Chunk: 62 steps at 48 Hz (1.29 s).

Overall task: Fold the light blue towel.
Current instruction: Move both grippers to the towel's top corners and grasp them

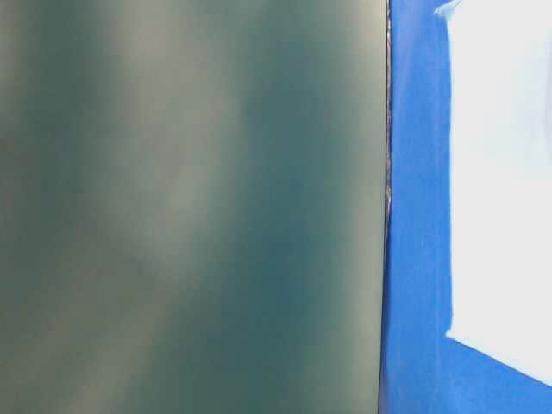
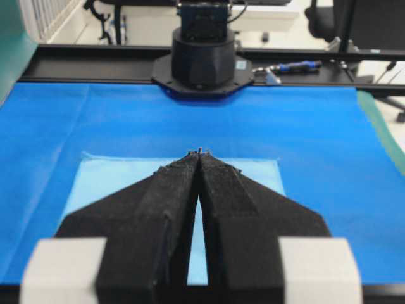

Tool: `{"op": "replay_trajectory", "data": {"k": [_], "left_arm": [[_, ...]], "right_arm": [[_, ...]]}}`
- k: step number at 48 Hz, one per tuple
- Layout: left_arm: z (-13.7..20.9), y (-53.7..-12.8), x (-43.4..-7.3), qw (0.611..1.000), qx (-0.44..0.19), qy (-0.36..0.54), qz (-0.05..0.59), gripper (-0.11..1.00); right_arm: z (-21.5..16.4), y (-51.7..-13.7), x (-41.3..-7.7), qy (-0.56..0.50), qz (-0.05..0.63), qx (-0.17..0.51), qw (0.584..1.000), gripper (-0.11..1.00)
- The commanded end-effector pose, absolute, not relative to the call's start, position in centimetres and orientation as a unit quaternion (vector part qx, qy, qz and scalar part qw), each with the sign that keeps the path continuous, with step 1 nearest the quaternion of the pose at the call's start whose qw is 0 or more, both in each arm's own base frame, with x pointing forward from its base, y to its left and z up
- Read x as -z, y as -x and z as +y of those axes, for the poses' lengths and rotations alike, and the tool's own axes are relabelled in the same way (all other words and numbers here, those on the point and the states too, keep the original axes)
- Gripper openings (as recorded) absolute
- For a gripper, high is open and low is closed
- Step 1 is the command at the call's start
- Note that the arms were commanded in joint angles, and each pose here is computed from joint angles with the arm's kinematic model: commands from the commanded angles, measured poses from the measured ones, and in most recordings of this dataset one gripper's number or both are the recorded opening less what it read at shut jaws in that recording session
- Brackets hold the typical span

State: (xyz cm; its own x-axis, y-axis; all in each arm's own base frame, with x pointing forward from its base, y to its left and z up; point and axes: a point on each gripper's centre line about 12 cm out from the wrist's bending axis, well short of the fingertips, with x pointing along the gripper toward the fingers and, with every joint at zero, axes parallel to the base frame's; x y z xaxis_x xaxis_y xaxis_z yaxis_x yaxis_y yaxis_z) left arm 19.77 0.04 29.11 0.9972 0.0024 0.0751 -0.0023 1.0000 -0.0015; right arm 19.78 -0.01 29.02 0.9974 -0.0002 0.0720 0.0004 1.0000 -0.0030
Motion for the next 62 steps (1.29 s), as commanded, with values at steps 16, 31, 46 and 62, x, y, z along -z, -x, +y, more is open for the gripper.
{"op": "replay_trajectory", "data": {"k": [16, 31, 46, 62], "left_arm": [[2.8, -23.0, -28.0, 0.998, -0.062, 0.006, 0.01, 0.0], [6.2, -26.0, -25.2, 0.99, -0.119, 0.012, 0.073, 0.02], [11.0, -29.5, -20.1, 0.969, -0.173, 0.01, 0.173, 0.8], [14.8, -31.9, -14.5, 0.946, -0.199, 0.009, 0.256, 0.83]], "right_arm": [[-3.7, -21.2, -29.5, -0.014, 0.079, 0.086, 0.993, 0.0], [-8.8, -22.1, -24.9, -0.045, 0.192, 0.186, 0.963, 0.01], [-12.9, -23.8, -19.8, -0.066, 0.307, 0.231, 0.921, 0.62], [-15.5, -25.7, -14.1, -0.076, 0.387, 0.235, 0.888, 0.6]]}}
